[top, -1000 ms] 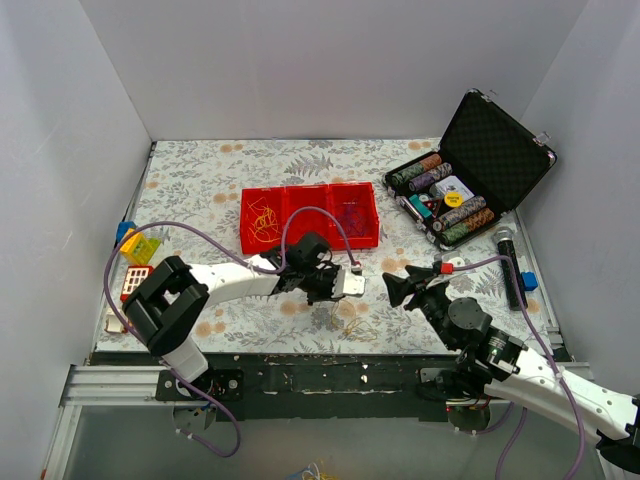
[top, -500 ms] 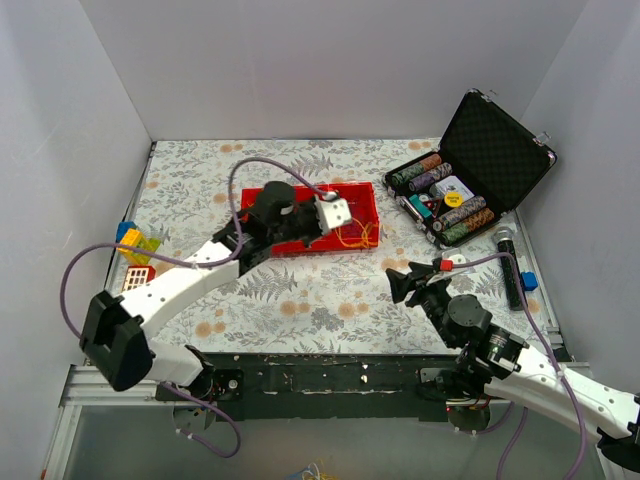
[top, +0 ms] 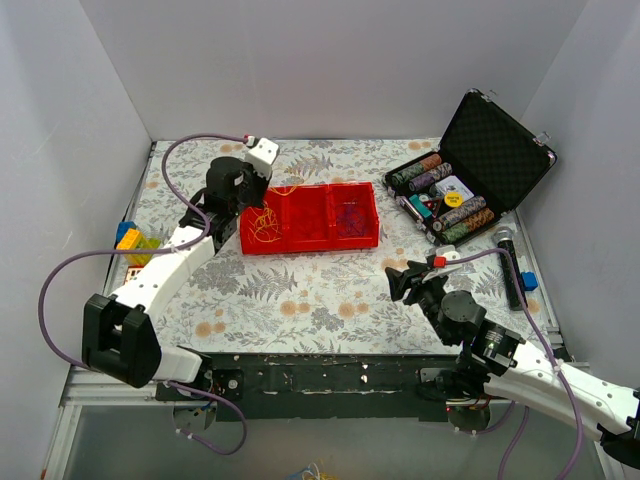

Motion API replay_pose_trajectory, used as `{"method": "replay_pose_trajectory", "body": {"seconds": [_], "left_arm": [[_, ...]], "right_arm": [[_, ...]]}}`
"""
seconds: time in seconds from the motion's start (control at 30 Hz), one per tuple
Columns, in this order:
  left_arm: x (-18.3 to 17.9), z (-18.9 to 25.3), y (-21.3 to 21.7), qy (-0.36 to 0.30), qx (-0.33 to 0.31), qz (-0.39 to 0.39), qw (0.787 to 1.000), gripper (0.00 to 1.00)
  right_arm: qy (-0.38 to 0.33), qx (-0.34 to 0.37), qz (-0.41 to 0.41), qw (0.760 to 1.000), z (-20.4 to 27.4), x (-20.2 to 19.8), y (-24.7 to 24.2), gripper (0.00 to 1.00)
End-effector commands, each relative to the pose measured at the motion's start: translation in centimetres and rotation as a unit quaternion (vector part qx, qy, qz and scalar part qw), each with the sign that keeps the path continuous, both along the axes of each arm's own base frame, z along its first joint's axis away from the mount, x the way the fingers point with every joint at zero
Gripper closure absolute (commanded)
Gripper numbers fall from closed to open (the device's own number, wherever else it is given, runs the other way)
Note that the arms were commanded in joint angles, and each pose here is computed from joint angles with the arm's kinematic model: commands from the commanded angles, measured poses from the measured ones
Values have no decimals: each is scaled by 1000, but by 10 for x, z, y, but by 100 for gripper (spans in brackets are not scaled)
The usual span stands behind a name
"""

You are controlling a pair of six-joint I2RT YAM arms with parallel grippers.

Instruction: Untangle the cables

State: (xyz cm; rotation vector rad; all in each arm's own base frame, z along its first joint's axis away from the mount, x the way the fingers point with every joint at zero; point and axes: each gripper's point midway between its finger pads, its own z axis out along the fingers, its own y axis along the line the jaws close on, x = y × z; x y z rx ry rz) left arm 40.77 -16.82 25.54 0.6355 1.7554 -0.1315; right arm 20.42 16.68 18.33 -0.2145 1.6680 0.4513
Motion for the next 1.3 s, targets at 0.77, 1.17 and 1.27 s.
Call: {"method": "replay_pose_trajectory", "body": {"seconds": [0.77,1.17,1.27], "left_arm": [[-2,-101,76,149,-85,252,952,100],[14,-102,56,170,-97,219,956,81],[29,-94,44,174,-91,194,961,55]], "right_arm": [[0,44,-3,999,17,-1,2,36],[5,36,0,999,9,0,4,33],[7,32,3,999,10,0,7,30]]}}
